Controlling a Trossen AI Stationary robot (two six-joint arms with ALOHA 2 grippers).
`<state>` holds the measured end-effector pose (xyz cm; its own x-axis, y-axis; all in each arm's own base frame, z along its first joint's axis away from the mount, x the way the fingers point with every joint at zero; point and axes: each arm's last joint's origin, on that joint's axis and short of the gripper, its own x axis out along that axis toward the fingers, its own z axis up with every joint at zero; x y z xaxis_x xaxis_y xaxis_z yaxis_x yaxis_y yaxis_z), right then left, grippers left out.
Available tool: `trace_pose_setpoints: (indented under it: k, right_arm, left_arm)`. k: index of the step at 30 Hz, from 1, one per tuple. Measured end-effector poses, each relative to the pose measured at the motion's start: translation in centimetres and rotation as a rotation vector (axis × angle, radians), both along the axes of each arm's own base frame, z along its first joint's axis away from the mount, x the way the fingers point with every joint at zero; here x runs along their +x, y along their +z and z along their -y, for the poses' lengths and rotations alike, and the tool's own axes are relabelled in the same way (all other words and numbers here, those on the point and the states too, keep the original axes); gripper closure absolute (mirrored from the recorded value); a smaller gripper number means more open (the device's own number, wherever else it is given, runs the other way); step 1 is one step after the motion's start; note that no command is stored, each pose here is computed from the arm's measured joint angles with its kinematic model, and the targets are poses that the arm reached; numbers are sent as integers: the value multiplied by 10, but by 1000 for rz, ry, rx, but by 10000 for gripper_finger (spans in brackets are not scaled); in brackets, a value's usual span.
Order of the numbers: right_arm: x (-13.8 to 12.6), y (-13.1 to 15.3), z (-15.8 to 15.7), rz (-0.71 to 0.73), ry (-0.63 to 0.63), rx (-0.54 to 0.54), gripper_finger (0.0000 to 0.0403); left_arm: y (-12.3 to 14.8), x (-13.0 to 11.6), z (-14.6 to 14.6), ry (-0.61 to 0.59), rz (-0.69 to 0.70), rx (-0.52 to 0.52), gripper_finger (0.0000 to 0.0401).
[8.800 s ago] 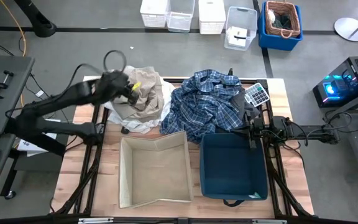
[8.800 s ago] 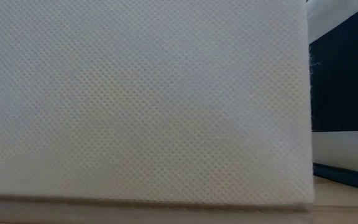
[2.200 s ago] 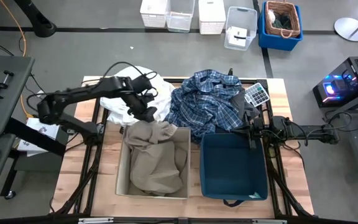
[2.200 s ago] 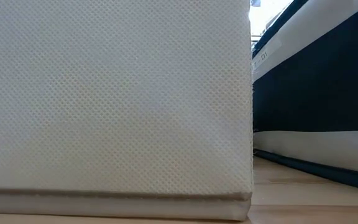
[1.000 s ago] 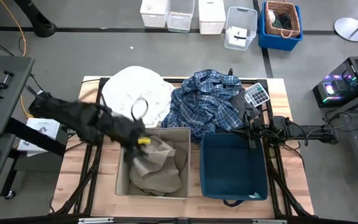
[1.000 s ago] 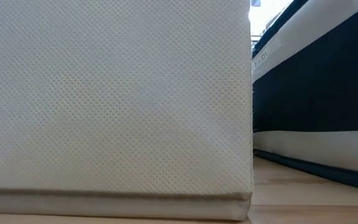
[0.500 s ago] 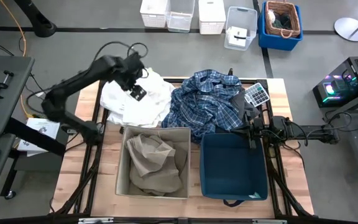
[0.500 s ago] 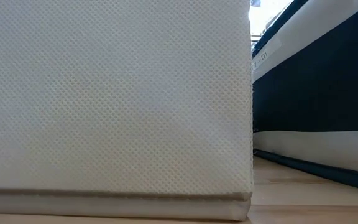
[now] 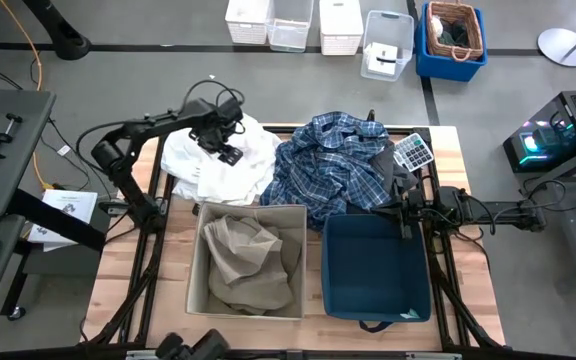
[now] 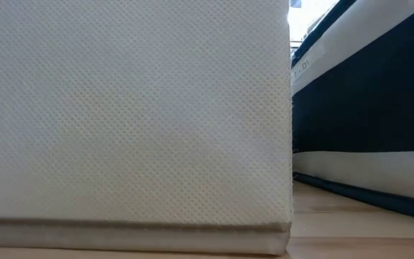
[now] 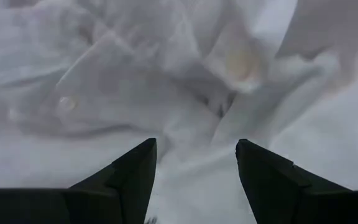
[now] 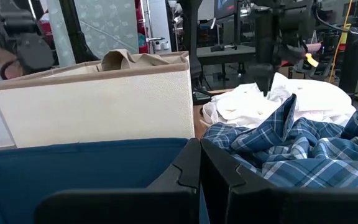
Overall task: Sort clothes
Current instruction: Put the white polo shirt into the white laundry bin
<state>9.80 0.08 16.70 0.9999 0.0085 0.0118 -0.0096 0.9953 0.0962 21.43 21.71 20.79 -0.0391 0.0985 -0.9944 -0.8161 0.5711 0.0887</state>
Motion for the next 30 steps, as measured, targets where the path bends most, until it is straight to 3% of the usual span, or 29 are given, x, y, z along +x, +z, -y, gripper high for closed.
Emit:
trace_pose_setpoints:
  k: [9,17,23,26,30]
  right_arm:
    - [0,0,0,0,0,0,402]
    - [0,0,0,0,0,0,402]
    - [0,0,0,0,0,0,402]
    - [0,0,0,0,0,0,402]
    - [0,0,0,0,0,0,402]
  left_arm:
    - [-26,4,3,-17,10,102,168]
    - [-79,1,8,-26,-90,-7,138]
    - [-91,9,14,-68,-105,-19,143]
    - [-92,20,20,-114,-66,10,193]
    - [-93,36,32,-155,-10,43,355]
